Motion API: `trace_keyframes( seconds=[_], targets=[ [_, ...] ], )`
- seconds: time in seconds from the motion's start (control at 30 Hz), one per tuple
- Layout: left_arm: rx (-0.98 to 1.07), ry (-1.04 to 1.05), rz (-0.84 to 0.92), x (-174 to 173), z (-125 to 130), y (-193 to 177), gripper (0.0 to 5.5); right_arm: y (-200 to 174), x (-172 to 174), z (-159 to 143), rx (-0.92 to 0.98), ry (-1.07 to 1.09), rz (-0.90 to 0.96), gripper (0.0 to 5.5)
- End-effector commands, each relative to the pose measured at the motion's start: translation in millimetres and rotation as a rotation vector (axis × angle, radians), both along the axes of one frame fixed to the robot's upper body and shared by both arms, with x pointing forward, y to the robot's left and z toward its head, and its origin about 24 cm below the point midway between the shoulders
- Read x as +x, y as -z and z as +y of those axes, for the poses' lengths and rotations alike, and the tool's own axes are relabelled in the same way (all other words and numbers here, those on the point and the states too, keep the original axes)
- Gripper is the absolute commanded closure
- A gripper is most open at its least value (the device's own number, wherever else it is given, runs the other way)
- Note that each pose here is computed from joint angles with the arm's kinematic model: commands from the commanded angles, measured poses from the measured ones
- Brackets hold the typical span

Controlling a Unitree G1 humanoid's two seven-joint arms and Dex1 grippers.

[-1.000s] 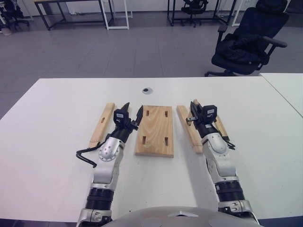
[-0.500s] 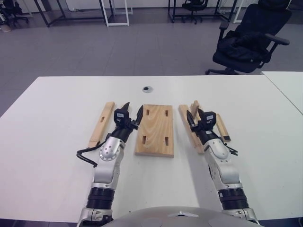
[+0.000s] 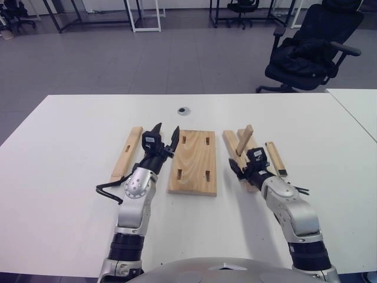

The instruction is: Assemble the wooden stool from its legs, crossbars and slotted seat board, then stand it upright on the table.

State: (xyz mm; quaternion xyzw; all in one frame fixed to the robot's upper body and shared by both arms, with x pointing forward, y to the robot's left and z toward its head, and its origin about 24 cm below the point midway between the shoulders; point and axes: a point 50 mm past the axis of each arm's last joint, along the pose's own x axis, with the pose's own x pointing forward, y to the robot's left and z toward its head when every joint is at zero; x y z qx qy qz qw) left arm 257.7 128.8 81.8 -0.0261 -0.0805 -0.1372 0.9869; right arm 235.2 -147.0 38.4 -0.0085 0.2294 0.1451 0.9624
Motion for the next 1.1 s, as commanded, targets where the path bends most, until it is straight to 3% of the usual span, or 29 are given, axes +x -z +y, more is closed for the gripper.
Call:
trace_keyframes(
  seconds=[0.03, 0.33, 0.57, 0.67, 0.8, 1.03, 1.1],
  targets=[
    [0.004, 0.003, -0.004, 0, -1, -4, 2.43, 19, -8, -5, -0.03, 0.037, 0.101, 1.82],
    [0.008, 0.006, 0.0, 1, -1, -5, 2.43, 20, -9, -5, -0.061, 0.023, 0.108, 3.39],
    [-0.092, 0.033, 0.039, 12, -6, -10, 2.43, -7, 9, 0, -0.033, -0.025, -0.075, 3.41],
    [-0.478, 0.262, 0.164, 18, -28, -22, 2.43, -42, 21, 12, -0.051, -0.22, -0.277, 3.41],
    [-0.768, 0.483, 0.216, 18, -39, -44, 2.43, -72, 26, 23, -0.07, -0.392, -0.445, 3.41],
    [-0.886, 0.512, 0.238, 17, -31, -54, 2.43, -73, 5, 29, -0.108, -0.602, -0.528, 3.41],
    [-0.891, 0.509, 0.243, 16, -30, -55, 2.75, -71, 3, 28, -0.111, -0.616, -0.531, 3.41]
  ],
)
